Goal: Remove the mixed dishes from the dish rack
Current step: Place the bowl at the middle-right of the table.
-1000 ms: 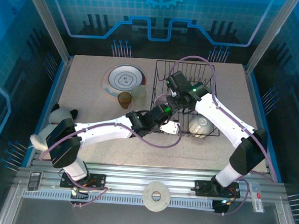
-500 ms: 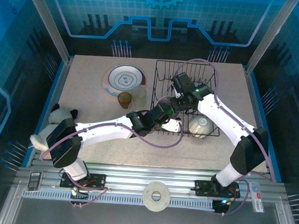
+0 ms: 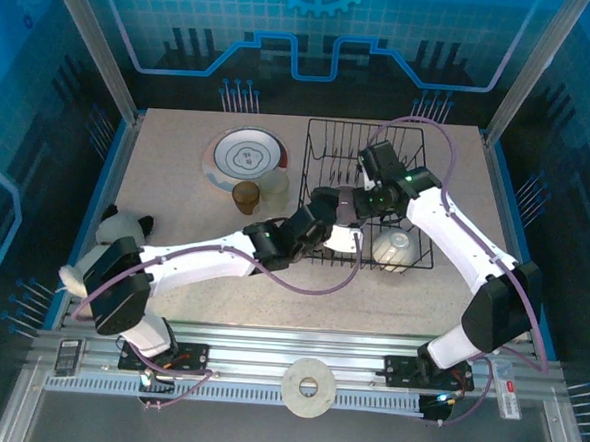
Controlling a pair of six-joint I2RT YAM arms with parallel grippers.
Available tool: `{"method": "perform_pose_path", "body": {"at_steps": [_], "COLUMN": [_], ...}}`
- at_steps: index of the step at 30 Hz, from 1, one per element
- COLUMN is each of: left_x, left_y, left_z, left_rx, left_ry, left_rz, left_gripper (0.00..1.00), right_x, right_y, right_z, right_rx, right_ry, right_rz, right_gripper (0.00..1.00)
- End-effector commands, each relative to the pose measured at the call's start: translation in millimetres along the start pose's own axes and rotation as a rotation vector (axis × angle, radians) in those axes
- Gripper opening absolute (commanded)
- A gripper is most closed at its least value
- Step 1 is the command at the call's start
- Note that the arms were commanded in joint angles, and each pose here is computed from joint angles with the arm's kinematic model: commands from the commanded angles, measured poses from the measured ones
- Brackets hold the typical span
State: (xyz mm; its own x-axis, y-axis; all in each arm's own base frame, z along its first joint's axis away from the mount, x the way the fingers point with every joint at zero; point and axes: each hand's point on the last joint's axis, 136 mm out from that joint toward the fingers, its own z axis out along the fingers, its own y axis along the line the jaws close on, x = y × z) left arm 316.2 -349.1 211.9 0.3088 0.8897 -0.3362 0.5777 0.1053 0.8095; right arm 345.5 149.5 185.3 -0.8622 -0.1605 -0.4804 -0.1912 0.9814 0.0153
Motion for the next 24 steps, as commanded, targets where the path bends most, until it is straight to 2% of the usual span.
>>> {"method": "perform_pose_path", "body": {"at_steps": [1,6,10,14,18,21,24], "left_x": [-26,-38,-34,-12,10,14,26], "left_y": [28,49,63,75,73,69,68], "left_z": [-36,-77,-108,-131,-151,-168,-179], "left_rx": [-0.028,-0.023,-0.038,-0.043,0.017,0.064,0.074], "left_ry": [-0.154,-0.272,-0.330,-0.326,-0.315,-0.348,-0.333], "left_rz": [-0.162,-0.361,-0.539,-0.783,-1.025,-1.110,-1.189], "left_gripper": [0.99,0.99,0.99,0.99,0.99,0.99,0.99], "right_x": [-15,-23,-26,-31,-33,-29,-22], "right_y": [-9,-27,-47,-78,-116,-147,-176], "right_z": [-15,-22,-27,-34,-36,-35,-35], "right_rx": [-0.033,-0.043,-0.049,-0.036,-0.027,-0.001,0.026], "right_ry": [-0.079,-0.113,-0.135,-0.170,-0.193,-0.206,-0.225], "right_rz": [0.086,0.170,0.259,0.377,0.534,0.660,0.782], "right_gripper": [0.00,0.00,0.00,0.00,0.00,0.00,0.00]}}
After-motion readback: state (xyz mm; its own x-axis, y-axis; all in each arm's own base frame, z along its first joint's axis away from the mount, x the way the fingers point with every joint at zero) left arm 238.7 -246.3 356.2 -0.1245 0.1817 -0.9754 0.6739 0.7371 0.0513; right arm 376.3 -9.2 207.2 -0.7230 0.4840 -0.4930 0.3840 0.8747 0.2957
